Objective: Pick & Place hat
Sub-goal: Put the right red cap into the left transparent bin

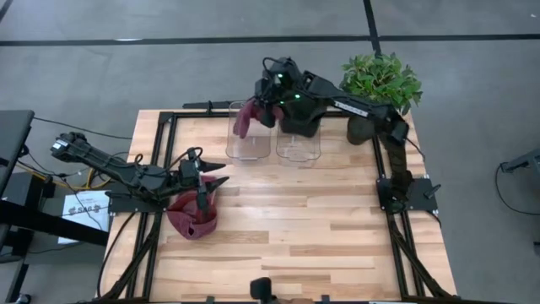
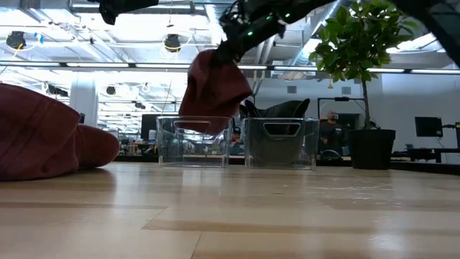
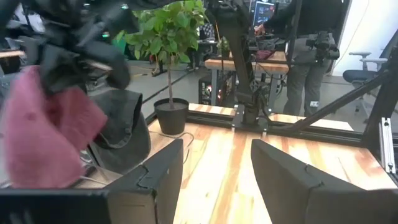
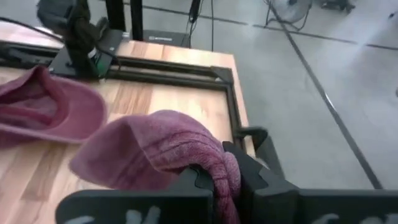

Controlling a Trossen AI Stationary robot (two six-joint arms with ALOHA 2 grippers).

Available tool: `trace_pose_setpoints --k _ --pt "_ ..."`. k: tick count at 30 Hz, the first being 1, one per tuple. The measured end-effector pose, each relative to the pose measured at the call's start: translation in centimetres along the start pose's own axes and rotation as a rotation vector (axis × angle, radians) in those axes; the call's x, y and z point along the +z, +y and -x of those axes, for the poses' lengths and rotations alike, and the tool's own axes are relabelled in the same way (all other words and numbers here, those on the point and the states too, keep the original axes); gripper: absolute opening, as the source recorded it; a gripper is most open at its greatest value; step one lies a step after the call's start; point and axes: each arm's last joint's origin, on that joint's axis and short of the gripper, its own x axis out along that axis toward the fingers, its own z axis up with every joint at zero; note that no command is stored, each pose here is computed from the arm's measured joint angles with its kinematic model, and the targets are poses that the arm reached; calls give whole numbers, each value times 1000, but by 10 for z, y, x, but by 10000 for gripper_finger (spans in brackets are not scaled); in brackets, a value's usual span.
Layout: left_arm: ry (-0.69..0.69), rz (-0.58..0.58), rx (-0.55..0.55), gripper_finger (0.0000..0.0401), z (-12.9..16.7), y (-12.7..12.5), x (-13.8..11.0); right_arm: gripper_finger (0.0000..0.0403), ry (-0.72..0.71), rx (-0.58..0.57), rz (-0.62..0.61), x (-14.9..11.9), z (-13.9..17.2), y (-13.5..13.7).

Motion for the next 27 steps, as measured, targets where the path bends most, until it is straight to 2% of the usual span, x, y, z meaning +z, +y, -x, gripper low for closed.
trace_pose_setpoints --k 4,9,14,22,27 --pt "5 5 0 187 0 0 -1 9 49 33 -21 -3 -17 -6" --pt "13 21 -3 187 0 0 -2 5 144 76 -64 -4 -24 -6" --pt "13 21 -2 187 0 0 -2 10 174 38 -97 -5 -29 -11" --pt "12 21 -1 187 0 0 -1 7 260 8 -219 -55 -55 -42" --pt "12 21 -2 187 0 0 -1 13 281 -9 -239 -75 -62 -55"
